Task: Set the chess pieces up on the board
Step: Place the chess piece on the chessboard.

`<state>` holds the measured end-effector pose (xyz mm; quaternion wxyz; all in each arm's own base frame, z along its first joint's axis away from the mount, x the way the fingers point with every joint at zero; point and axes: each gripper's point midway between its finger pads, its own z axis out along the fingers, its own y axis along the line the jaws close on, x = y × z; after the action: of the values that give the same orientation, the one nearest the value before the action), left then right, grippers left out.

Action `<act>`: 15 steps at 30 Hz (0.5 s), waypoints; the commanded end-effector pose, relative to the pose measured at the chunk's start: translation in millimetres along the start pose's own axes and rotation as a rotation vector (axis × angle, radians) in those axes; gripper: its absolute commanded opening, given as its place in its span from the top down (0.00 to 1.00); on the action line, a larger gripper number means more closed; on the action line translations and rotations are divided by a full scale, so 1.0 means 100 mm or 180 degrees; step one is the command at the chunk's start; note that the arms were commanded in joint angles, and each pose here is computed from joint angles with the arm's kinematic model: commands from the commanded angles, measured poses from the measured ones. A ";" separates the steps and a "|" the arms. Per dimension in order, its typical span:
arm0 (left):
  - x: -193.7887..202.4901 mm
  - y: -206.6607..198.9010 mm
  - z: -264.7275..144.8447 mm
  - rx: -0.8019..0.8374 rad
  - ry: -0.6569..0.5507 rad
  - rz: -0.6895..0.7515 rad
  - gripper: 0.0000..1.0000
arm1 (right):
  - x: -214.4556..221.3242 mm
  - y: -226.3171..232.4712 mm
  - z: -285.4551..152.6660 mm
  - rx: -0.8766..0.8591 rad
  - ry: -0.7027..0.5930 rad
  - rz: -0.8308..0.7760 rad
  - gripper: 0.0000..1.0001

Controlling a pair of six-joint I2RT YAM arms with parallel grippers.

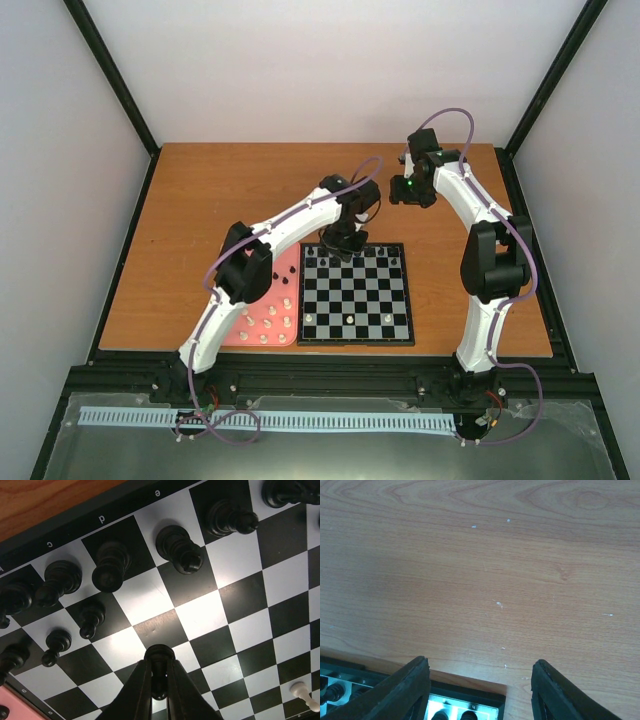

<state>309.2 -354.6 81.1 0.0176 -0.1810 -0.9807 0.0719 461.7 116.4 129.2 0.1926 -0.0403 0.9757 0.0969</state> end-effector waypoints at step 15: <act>-0.11 0.05 0.25 -0.0062 0.0041 -0.0013 0.89 | -0.10 -0.05 -0.12 0.0054 -0.0115 -0.0007 0.44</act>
<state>309.2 -353.3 55.0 0.0371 -0.1794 -0.9815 0.0554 461.9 115.7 129.1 0.1930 -0.0399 0.9758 0.0947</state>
